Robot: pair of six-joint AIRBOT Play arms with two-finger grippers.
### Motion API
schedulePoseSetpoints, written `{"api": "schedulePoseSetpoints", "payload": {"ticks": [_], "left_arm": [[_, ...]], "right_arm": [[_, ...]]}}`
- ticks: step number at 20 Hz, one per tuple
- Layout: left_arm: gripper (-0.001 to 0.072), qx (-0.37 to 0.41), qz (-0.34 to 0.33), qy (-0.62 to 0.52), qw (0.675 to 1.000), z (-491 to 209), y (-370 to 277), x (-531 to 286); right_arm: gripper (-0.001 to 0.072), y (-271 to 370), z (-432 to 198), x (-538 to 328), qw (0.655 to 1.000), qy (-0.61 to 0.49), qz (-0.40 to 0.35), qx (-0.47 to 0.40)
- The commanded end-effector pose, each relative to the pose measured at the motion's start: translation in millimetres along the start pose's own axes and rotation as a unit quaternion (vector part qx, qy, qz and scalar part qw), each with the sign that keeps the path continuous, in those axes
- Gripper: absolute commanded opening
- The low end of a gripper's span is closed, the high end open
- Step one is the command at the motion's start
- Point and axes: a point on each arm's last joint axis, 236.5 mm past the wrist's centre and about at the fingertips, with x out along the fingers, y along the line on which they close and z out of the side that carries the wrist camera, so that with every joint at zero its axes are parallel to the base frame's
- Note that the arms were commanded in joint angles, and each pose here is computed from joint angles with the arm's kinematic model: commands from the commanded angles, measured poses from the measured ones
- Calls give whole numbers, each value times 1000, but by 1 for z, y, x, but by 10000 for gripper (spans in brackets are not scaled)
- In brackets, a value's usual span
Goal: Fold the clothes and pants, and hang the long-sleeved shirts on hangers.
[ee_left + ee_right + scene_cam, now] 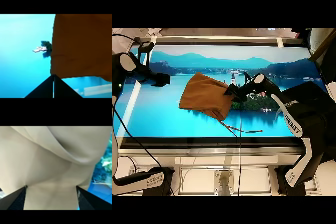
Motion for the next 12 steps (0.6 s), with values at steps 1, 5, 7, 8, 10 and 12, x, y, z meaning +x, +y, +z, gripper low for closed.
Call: {"api": "schedulePoseSetpoints", "payload": {"ticks": [1, 5, 7, 8, 10, 12], "left_arm": [[9, 0, -3, 15, 1000, -7, -1, 0], [10, 0, -4, 23, 1000, -11, -2, 0], [9, 0, -4, 23, 1000, -11, -2, 0], [9, -3, -4, 23, 1000, -11, -2, 0], [10, -17, -3, 23, 1000, -11, -2, 0], [10, -17, -4, 24, 1000, -11, -2, 0]], "right_arm": [[702, -11, -8, 5, 1000, 20, -1, -20], [701, -32, -18, -16, 997, 66, -5, -25], [701, -39, -20, -22, 996, 79, -6, -33], [701, -40, -19, -21, 997, 75, -8, -35], [701, -41, -11, -13, 998, 50, -10, -39], [699, -48, -10, -2, 999, 33, -15, -31]]}}
